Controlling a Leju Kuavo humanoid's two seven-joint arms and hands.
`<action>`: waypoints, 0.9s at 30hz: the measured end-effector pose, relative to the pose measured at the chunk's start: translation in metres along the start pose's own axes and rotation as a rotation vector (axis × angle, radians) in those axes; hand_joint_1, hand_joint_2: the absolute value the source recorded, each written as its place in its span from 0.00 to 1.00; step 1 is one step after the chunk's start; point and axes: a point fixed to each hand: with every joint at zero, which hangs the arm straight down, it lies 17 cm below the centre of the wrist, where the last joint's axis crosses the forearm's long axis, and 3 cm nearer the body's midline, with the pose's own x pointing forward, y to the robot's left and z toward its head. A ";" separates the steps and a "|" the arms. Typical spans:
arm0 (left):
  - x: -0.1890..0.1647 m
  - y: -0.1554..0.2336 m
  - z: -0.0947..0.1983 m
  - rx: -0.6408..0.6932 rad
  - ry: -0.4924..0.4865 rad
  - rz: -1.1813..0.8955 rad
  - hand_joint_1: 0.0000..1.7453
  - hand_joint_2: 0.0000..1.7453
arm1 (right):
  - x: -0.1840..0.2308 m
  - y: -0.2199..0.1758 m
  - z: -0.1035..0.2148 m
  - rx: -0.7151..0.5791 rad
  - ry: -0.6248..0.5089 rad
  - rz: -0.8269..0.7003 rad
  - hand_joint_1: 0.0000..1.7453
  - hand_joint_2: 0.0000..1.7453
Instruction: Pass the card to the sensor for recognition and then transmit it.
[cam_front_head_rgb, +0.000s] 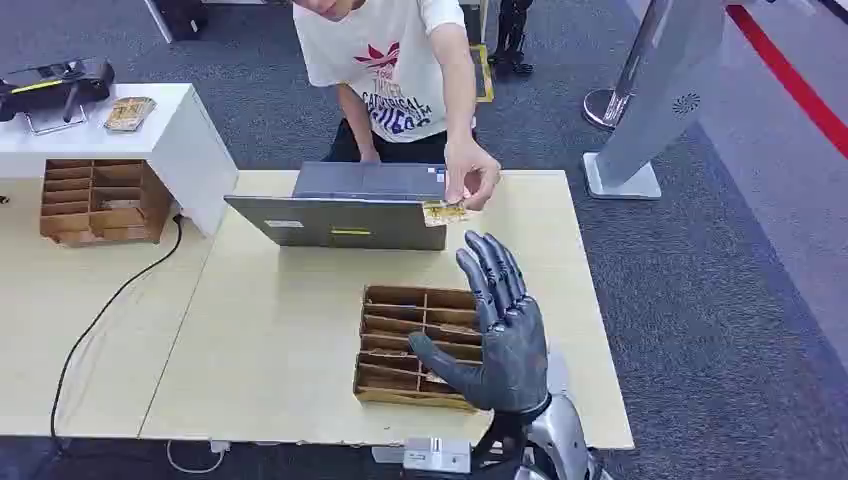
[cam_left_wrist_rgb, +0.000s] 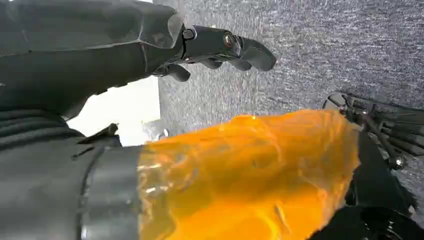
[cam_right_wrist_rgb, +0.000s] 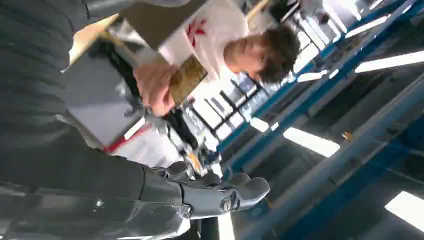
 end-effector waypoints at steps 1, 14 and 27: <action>0.000 0.000 0.000 0.001 0.001 -0.007 0.00 0.00 | 0.000 0.000 -0.003 -0.003 -0.015 0.036 0.00 1.00; -0.005 0.000 0.000 0.015 0.022 -0.103 0.00 0.00 | -0.032 0.034 -0.038 0.114 -0.109 0.297 0.00 1.00; -0.002 0.000 0.001 0.024 0.032 -0.156 0.00 0.00 | -0.051 0.060 -0.065 0.211 -0.187 0.452 0.06 1.00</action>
